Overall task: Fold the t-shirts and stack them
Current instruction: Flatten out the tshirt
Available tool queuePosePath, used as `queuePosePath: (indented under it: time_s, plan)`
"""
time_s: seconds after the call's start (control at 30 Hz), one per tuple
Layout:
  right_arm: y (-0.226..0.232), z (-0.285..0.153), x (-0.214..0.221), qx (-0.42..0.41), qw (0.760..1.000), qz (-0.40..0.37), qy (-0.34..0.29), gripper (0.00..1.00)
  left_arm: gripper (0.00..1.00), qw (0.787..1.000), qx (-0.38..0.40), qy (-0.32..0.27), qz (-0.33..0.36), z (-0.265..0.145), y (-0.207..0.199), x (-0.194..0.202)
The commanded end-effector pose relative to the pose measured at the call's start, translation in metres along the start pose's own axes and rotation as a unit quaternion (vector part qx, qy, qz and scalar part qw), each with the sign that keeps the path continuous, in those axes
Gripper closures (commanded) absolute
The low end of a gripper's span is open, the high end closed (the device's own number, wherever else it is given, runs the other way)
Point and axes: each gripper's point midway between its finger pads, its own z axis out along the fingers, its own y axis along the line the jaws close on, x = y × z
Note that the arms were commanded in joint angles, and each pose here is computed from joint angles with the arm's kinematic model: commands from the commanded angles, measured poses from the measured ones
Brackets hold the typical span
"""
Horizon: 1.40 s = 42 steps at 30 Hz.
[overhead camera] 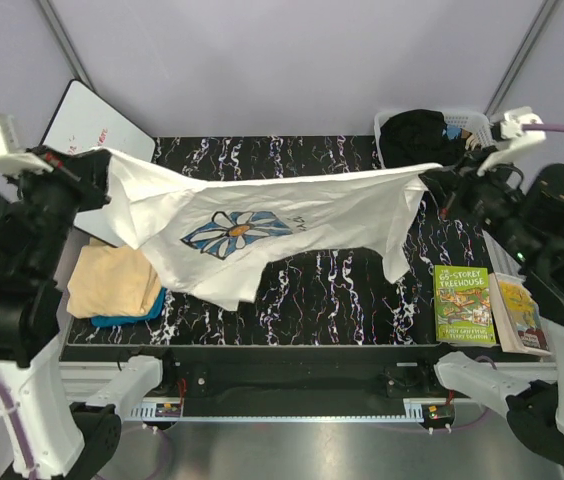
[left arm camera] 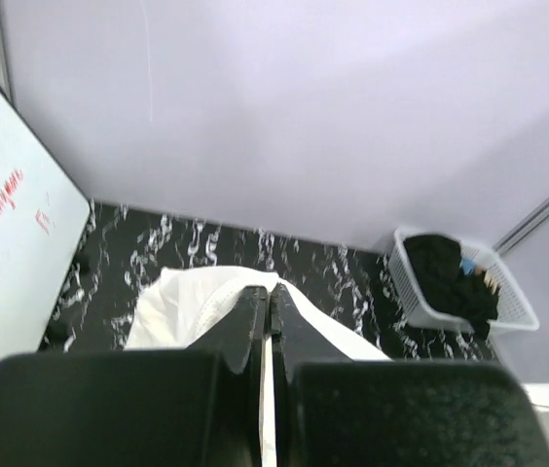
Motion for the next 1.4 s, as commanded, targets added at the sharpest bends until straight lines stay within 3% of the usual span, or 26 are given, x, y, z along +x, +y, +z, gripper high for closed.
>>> queuePosePath:
  time_s: [0.0, 0.13, 0.27, 0.43, 0.57, 0.67, 0.87, 0.9, 0.97, 1.0, 1.03, 1.1, 1.13, 1.17, 1.23, 1.27, 1.37]
  plan:
    - [0.025, -0.037, -0.022, -0.072, 0.997, 0.013, -0.038, 1.0, 1.0, 0.998, 0.029, -0.06, 0.024, -0.036, -0.017, -0.04]
    - [0.022, -0.063, -0.028, -0.069, 0.996, 0.021, -0.062, 1.0, 1.0, 0.992, 0.059, -0.106, 0.021, -0.062, -0.034, -0.072]
    - [0.016, -0.063, -0.036, -0.051, 0.996, 0.025, -0.075, 1.0, 1.0, 0.991, 0.074, -0.112, 0.016, -0.056, -0.042, -0.082]
    - [-0.003, -0.014, -0.023, 0.014, 0.998, 0.03, -0.052, 1.0, 1.0, 0.997, 0.049, -0.063, 0.023, 0.008, -0.036, -0.068]
    - [-0.023, 0.034, 0.0, 0.073, 0.997, 0.012, -0.02, 1.0, 1.0, 0.998, 0.028, 0.033, 0.034, 0.087, -0.025, -0.021]
    - [-0.035, 0.08, 0.031, 0.102, 0.995, 0.004, 0.025, 1.0, 1.0, 0.991, 0.015, 0.128, 0.038, 0.149, -0.008, 0.039]
    - [-0.057, 0.194, 0.158, 0.088, 0.98, 0.039, 0.175, 1.0, 1.0, 0.948, -0.056, 0.312, 0.02, 0.262, 0.071, 0.197]
    - [-0.068, 0.22, 0.198, 0.093, 0.969, 0.036, 0.225, 1.0, 1.0, 0.944, -0.062, 0.322, 0.018, 0.273, 0.079, 0.21]
    - [-0.078, 0.249, 0.216, 0.1, 0.962, 0.036, 0.25, 1.0, 1.0, 0.926, -0.083, 0.368, 0.006, 0.295, 0.104, 0.259]
    - [-0.087, 0.27, 0.25, 0.112, 0.951, 0.034, 0.287, 1.0, 1.0, 0.928, -0.083, 0.364, 0.003, 0.305, 0.107, 0.26]
    - [-0.091, 0.288, 0.24, 0.117, 0.954, 0.033, 0.273, 1.0, 1.0, 0.923, -0.089, 0.373, -0.003, 0.309, 0.113, 0.27]
    - [-0.106, 0.316, 0.268, 0.138, 0.944, 0.025, 0.298, 1.0, 1.0, 0.921, -0.093, 0.377, -0.024, 0.324, 0.121, 0.284]
    - [-0.11, 0.331, 0.249, 0.143, 0.951, 0.022, 0.275, 1.0, 1.0, 0.922, -0.092, 0.374, -0.03, 0.328, 0.12, 0.286]
    - [-0.116, 0.344, 0.267, 0.15, 0.945, 0.015, 0.291, 1.0, 1.0, 0.924, -0.093, 0.369, -0.037, 0.331, 0.12, 0.284]
    - [-0.125, 0.358, 0.24, 0.172, 0.949, 0.007, 0.265, 1.0, 1.0, 0.931, -0.091, 0.352, -0.037, 0.335, 0.119, 0.275]
    - [-0.128, 0.366, 0.248, 0.176, 0.946, 0.002, 0.271, 1.0, 1.0, 0.936, -0.094, 0.338, -0.037, 0.333, 0.12, 0.263]
    - [-0.133, 0.371, 0.219, 0.188, 0.951, 0.007, 0.244, 1.0, 1.0, 0.939, -0.099, 0.325, -0.05, 0.328, 0.128, 0.248]
